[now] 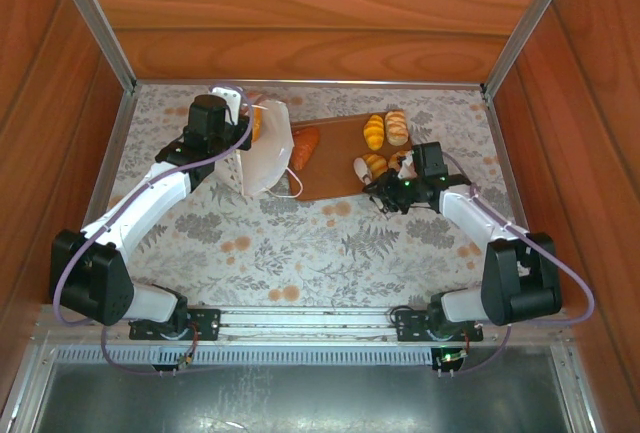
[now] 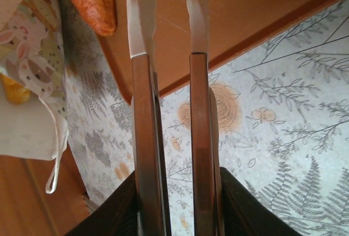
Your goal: Take the fake bread out of the paper bag
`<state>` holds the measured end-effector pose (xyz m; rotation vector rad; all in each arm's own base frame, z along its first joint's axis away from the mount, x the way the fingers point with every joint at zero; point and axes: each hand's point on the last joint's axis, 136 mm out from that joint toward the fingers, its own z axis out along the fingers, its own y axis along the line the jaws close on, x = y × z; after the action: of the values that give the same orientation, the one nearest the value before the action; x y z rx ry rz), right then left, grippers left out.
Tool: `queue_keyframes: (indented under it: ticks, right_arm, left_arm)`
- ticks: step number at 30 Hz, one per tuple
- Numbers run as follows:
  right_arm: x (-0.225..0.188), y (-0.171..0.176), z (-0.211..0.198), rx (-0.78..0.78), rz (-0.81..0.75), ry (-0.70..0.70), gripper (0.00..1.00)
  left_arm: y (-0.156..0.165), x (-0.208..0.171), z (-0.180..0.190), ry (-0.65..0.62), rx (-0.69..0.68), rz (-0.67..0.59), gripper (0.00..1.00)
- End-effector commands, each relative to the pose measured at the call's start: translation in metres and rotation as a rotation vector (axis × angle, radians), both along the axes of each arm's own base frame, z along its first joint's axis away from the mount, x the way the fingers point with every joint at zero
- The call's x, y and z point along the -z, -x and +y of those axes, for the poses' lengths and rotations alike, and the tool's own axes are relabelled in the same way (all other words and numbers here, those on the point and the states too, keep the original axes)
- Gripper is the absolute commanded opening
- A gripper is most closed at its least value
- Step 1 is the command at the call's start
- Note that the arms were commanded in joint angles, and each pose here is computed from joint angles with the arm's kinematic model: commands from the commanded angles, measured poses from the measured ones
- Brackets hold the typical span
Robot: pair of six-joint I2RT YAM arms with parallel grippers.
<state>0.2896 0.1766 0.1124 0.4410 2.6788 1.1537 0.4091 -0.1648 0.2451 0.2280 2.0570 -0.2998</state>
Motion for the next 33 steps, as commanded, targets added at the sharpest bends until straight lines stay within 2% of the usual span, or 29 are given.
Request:
queue_keyframes:
  ticks: [1, 8, 17, 27, 33]
  right_arm:
    - [-0.040, 0.001, 0.012, -0.069, -0.102, -0.087, 0.36]
    - [-0.082, 0.020, 0.024, -0.135, -0.203, -0.103, 0.37]
    - [-0.132, 0.048, 0.057, -0.273, -0.374, -0.048, 0.39]
    - [-0.141, 0.064, 0.115, -0.460, -0.417, 0.001, 0.39]
    - [-0.126, 0.047, 0.145, -0.502, -0.379, 0.046, 0.40]
  left_arm:
    - [0.004, -0.006, 0.001, -0.001, 0.001, -0.016, 0.00]
    - [0.002, -0.006, -0.001, 0.007, 0.006, -0.014, 0.00]
    - [0.001, -0.004, -0.005, 0.011, 0.021, 0.000, 0.00]
    - [0.000, -0.005, -0.007, 0.020, 0.026, 0.006, 0.00]
    - [0.001, -0.005, -0.007, 0.022, 0.032, 0.006, 0.00]
